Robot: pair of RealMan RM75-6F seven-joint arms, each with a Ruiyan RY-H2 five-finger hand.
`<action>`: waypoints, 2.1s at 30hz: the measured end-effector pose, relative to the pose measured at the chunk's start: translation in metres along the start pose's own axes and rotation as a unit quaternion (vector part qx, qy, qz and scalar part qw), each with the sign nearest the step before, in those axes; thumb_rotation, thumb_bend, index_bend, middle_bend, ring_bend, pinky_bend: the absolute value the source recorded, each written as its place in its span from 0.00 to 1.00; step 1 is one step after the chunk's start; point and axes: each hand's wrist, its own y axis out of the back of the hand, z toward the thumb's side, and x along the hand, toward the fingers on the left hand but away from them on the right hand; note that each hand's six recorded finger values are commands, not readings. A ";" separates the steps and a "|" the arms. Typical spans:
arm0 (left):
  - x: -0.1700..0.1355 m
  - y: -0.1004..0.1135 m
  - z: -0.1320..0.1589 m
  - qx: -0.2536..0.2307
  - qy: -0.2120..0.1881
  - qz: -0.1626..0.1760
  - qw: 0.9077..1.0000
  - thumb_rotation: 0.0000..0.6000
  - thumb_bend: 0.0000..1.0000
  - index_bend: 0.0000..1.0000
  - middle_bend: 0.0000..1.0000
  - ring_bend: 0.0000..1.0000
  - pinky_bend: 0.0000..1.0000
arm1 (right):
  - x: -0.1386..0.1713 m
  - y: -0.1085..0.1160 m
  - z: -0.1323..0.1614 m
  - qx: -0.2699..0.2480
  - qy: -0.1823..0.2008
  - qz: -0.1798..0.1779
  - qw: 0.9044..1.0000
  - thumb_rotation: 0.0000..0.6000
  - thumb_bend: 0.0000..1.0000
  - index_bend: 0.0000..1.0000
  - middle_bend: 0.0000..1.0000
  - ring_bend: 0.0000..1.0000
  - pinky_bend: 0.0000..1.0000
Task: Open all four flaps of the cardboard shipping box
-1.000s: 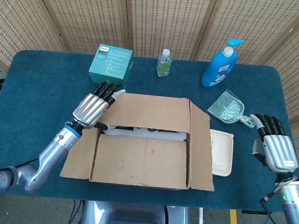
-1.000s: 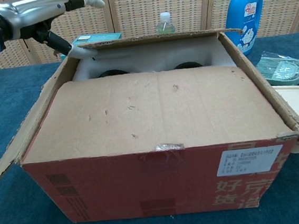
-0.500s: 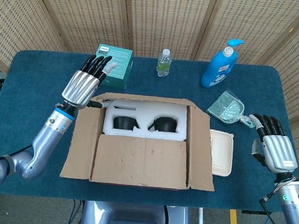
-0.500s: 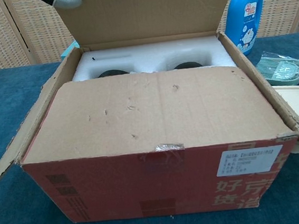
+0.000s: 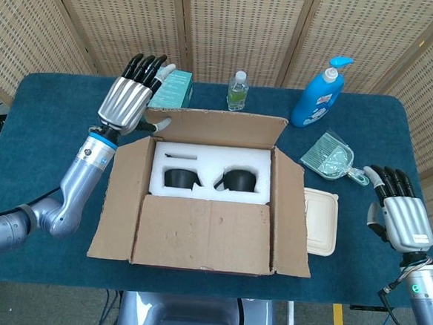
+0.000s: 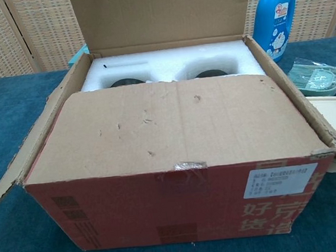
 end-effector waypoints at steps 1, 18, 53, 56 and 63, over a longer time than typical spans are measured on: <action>0.003 -0.001 -0.001 0.003 0.003 -0.001 1.000 0.63 0.26 0.00 0.00 0.00 0.00 | 0.000 0.000 0.000 0.000 0.000 0.000 1.000 1.00 0.83 0.05 0.10 0.00 0.03; 0.019 -0.019 -0.023 0.041 0.053 -0.034 0.997 0.63 0.26 0.00 0.00 0.00 0.00 | 0.002 0.002 -0.002 0.000 -0.002 -0.001 1.000 1.00 0.83 0.05 0.10 0.00 0.03; -0.063 -0.026 0.000 -0.105 -0.023 -0.162 0.981 0.36 0.54 0.23 0.00 0.00 0.00 | 0.004 0.001 0.001 -0.001 -0.001 0.001 1.000 1.00 0.83 0.05 0.11 0.00 0.03; -0.072 -0.032 0.005 -0.117 -0.030 -0.183 0.976 0.34 0.53 0.26 0.00 0.00 0.00 | 0.005 0.001 0.001 -0.001 -0.002 0.000 1.000 1.00 0.83 0.05 0.11 0.00 0.03; -0.093 -0.045 0.019 -0.151 -0.047 -0.224 0.962 0.33 0.49 0.30 0.00 0.00 0.00 | 0.007 0.002 0.001 -0.003 -0.002 -0.001 1.000 1.00 0.83 0.05 0.11 0.00 0.03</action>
